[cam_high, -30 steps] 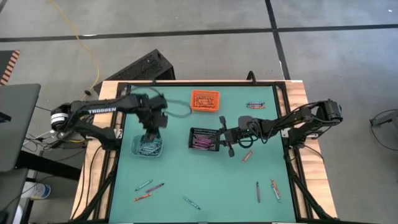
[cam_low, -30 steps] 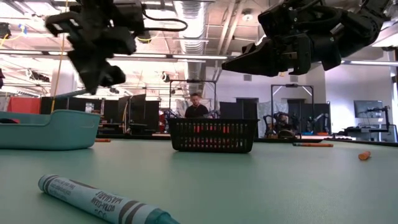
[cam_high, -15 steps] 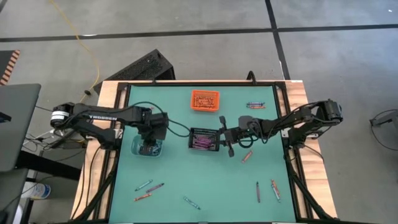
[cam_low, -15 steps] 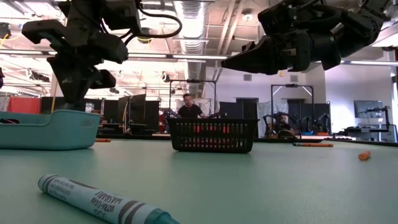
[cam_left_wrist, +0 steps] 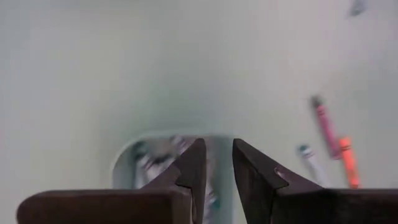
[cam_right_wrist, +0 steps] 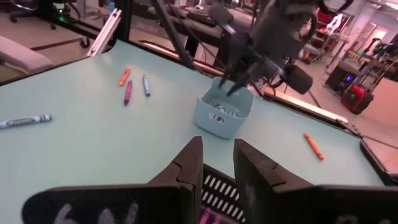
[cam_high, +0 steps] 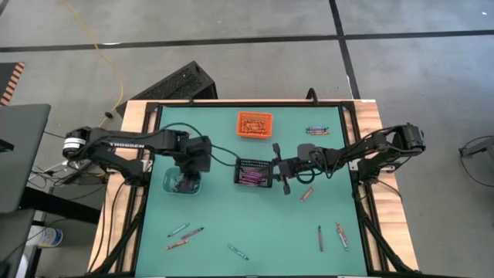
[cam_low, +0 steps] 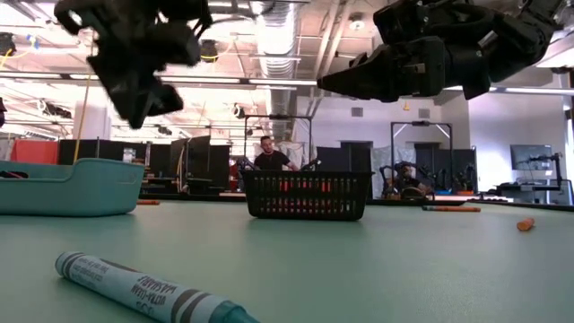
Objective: Sort crayons
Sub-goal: Put the blue crayon into the light blue bin
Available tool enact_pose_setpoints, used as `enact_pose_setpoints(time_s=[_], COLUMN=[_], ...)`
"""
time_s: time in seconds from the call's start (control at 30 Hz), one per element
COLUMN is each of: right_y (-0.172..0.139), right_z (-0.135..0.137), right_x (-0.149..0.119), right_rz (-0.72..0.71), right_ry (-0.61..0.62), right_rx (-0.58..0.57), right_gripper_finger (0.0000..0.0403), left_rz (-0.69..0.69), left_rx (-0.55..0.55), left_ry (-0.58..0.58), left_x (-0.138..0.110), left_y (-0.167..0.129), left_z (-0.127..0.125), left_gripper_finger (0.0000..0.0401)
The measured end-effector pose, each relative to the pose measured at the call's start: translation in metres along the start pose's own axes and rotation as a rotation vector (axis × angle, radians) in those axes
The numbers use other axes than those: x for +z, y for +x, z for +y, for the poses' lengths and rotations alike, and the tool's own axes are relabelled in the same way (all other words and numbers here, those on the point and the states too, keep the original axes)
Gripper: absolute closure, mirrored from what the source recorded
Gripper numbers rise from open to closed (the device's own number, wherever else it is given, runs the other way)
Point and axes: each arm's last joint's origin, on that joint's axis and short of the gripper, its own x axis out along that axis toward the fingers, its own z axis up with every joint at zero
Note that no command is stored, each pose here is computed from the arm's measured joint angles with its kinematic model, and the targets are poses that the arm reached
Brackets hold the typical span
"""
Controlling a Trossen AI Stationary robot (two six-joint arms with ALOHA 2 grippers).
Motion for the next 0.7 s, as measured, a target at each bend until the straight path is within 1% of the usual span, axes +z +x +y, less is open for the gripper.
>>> enact_pose_setpoints(time_s=[0.07, 0.13, 0.2, 0.33, 0.4, 0.57, 0.7], right_y=[0.000, 0.000, 0.000, 0.000, 0.000, 0.000, 0.001], right_z=[0.000, 0.000, 0.000, -0.001, -0.001, -0.002, 0.003], right_x=[0.000, 0.000, 0.000, 0.002, 0.003, 0.007, 0.008], right_rz=[0.000, 0.000, -0.001, -0.015, -0.027, -0.070, -0.073], right_ry=[0.000, 0.000, 0.000, 0.011, 0.011, 0.003, 0.005], right_rx=[0.000, -0.002, -0.003, -0.008, -0.012, -0.027, -0.008], right_gripper_finger=[0.0312, 0.0312, 0.0312, 0.0312, 0.0312, 0.0312, 0.0312], left_rz=[-0.030, -0.063, -0.115, -0.238, -0.259, -0.208, -0.123], left_rx=[-0.023, -0.023, -0.030, -0.061, -0.078, -0.129, -0.163], left_ry=[0.027, 0.059, 0.114, 0.257, 0.303, 0.354, 0.329], left_x=[0.007, 0.015, 0.023, 0.038, 0.044, 0.051, 0.049], left_y=[-0.007, -0.013, -0.016, -0.010, -0.001, 0.031, 0.058], left_z=[-0.005, -0.011, -0.018, -0.035, -0.044, -0.062, -0.076], left_gripper_finger=[0.0335, 0.0335, 0.0335, 0.0335, 0.0335, 0.0335, 0.0335])
